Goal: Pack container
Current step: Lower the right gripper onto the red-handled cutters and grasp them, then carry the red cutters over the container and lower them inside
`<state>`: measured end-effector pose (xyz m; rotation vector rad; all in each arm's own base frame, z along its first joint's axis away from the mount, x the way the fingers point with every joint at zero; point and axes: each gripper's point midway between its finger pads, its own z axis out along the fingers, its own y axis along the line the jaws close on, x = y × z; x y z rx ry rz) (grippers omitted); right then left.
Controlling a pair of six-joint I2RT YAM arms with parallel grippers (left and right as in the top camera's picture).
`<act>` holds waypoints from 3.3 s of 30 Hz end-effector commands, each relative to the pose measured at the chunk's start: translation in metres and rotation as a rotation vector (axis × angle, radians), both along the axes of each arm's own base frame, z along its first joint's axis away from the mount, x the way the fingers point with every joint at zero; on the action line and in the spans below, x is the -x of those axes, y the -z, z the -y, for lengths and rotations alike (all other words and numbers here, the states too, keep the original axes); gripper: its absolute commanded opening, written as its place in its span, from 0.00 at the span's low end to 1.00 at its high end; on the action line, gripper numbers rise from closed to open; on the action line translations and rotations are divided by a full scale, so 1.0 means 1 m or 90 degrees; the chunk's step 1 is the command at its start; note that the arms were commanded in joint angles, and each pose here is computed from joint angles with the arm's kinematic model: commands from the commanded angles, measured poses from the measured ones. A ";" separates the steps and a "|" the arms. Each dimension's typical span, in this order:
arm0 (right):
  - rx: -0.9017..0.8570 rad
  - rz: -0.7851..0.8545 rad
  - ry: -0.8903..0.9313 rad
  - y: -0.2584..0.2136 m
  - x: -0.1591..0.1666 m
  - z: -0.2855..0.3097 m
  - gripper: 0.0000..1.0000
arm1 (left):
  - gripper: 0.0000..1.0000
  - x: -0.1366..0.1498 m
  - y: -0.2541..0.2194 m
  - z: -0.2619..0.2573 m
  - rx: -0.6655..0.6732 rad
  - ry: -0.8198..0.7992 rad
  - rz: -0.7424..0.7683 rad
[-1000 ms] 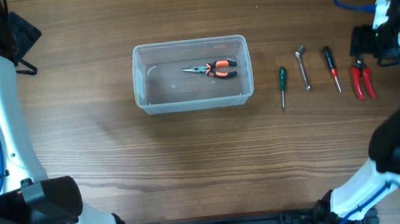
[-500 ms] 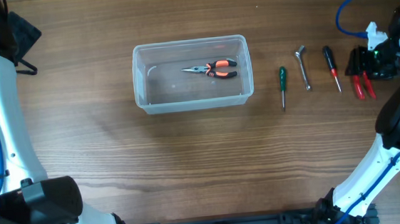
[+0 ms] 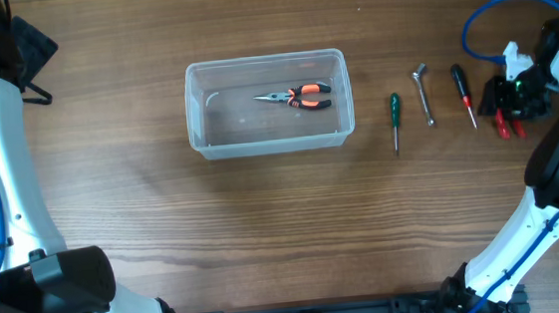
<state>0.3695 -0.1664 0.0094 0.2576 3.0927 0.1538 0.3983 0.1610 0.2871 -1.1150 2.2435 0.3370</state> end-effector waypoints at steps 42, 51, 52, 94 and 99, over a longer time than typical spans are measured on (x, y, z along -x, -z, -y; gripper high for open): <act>0.023 -0.039 0.042 0.022 0.016 0.002 0.04 | 1.00 0.001 -0.005 -0.002 -0.002 -0.001 0.007; -0.047 0.003 0.039 0.008 0.005 -0.017 0.04 | 1.00 0.001 -0.005 -0.002 -0.002 -0.001 0.007; -0.061 0.023 0.037 -0.001 0.001 -0.021 0.04 | 1.00 0.001 -0.005 -0.002 -0.002 -0.001 0.007; 0.071 0.331 -1.076 -0.065 -0.038 -0.394 0.04 | 1.00 0.001 -0.005 -0.002 -0.002 -0.001 0.007; 0.068 0.320 -1.076 -0.050 -0.042 -0.395 0.04 | 1.00 0.001 -0.005 -0.002 -0.002 -0.001 0.007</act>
